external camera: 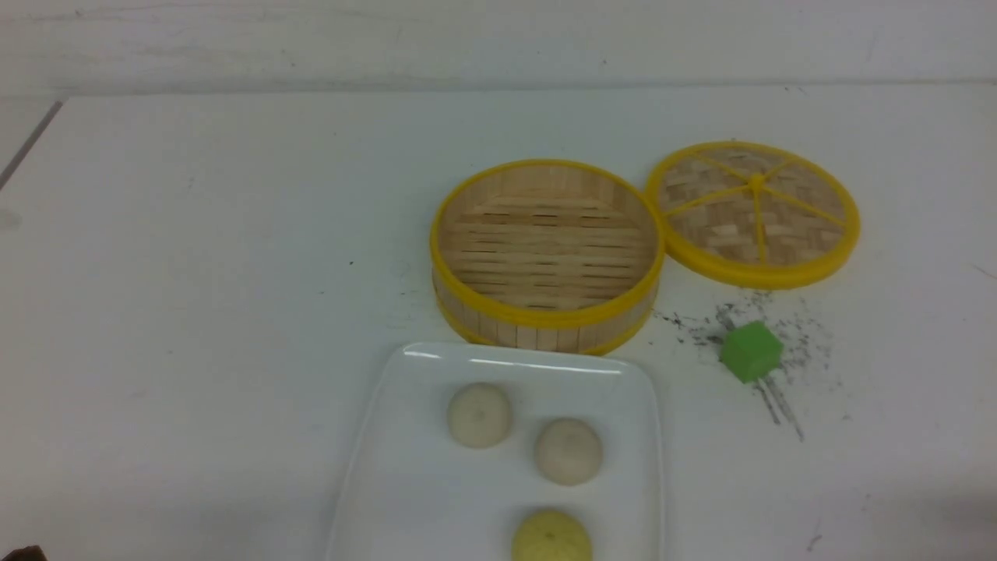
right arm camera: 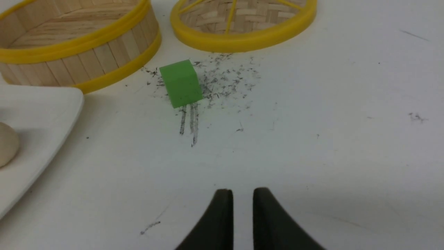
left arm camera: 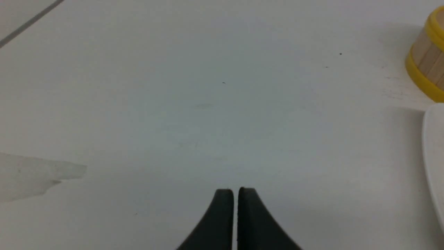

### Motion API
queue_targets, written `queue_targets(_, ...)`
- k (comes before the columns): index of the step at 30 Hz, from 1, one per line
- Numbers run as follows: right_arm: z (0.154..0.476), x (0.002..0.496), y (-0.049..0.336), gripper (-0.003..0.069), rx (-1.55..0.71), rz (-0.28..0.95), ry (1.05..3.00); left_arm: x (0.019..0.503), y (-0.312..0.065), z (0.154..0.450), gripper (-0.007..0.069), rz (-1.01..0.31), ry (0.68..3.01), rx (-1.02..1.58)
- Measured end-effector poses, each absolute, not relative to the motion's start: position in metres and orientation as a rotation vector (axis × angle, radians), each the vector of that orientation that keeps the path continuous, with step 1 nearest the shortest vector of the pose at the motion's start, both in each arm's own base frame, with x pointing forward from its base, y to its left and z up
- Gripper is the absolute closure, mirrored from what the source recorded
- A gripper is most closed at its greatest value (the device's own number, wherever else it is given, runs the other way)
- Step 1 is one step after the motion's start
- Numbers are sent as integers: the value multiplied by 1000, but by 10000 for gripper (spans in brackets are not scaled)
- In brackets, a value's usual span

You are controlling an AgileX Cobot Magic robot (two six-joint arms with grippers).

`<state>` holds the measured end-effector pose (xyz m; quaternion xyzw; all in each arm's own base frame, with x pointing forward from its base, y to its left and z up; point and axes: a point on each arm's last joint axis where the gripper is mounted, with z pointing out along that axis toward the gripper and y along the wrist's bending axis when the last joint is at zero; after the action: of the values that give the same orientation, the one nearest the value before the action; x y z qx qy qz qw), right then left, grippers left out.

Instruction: Put the steamed buns into the plate on the white tablecloth.

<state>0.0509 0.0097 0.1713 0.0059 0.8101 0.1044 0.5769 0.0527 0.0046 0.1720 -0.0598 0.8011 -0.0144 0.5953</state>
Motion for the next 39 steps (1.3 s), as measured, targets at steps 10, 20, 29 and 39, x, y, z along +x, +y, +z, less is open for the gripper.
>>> queue_targets(10,171,51,10,539,15,245,1896,53,5,172,571,-27,1861,-136)
queue_targets(20,171,51,10,524,15,245,1896,52,5,172,571,-17,1865,-131)
queue_targets(29,171,51,10,512,15,245,1896,52,5,172,560,-15,1866,-130)
queue_targets(39,171,51,10,498,15,245,1896,52,5,172,557,-14,1866,-129)
